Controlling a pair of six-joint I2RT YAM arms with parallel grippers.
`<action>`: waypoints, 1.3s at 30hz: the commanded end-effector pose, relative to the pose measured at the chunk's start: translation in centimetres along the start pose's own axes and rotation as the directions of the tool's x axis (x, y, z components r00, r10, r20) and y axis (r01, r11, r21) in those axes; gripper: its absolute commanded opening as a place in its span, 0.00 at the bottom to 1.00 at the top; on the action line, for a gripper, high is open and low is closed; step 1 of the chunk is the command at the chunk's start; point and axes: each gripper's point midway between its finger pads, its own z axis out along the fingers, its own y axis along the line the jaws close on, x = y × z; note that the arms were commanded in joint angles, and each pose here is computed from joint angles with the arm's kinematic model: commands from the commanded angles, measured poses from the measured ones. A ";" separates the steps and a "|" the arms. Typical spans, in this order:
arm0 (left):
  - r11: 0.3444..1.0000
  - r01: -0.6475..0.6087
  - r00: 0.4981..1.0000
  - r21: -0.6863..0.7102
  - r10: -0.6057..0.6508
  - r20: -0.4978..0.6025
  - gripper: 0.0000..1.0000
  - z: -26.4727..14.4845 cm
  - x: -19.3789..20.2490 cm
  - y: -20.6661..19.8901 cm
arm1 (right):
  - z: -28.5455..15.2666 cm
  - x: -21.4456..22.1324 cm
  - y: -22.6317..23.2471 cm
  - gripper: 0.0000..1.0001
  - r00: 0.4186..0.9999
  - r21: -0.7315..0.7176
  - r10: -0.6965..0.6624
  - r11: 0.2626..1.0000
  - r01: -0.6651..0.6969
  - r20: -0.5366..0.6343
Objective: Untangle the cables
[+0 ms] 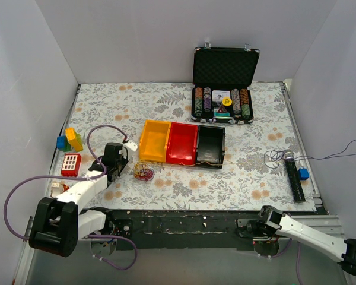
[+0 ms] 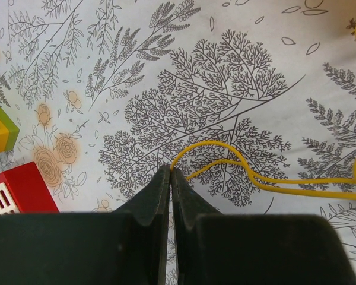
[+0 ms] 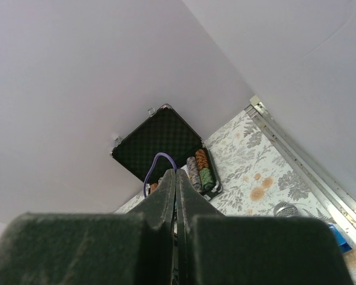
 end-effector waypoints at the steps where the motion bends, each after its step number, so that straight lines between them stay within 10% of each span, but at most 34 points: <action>1: 1.000 0.023 0.999 0.013 -0.023 0.043 0.00 -0.5 -1.4 0.3 | -0.1 2.0 1.6 0.01 0.996 -0.070 0.085 0.994 -0.088 -0.036; 4: 0.993 0.033 0.995 0.116 -0.043 0.089 0.02 -1.9 -3.7 -0.4 | 0.0 9.2 4.8 0.01 0.983 -0.104 0.005 0.994 -0.025 -0.185; 6: 0.976 0.021 0.993 0.215 -0.045 0.108 0.21 -3.3 -5.6 -1.1 | -0.3 14.2 6.5 0.01 0.962 -0.123 -0.051 0.992 0.019 -0.269; 11: 0.922 -0.003 0.996 0.387 -0.033 0.087 0.98 -6.2 -6.9 -2.7 | -0.8 23.1 9.6 0.01 0.920 -0.182 -0.110 0.982 0.043 -0.376; 19: 0.872 -0.115 0.944 0.476 -0.053 0.326 0.98 -12.9 -13.5 -1.9 | -1.4 27.5 10.9 0.01 0.879 -0.207 -0.171 0.975 0.084 -0.445; 29: 0.544 -0.449 0.872 0.709 0.093 0.481 0.98 -16.7 -15.9 -18.7 | -1.7 27.7 11.3 0.01 0.878 -0.213 -0.127 0.977 0.029 -0.461; 39: 0.425 -0.492 0.853 0.760 0.063 0.518 0.98 -16.7 -20.1 -25.2 | -2.3 26.5 11.9 0.01 0.878 -0.236 -0.024 0.966 -0.102 -0.479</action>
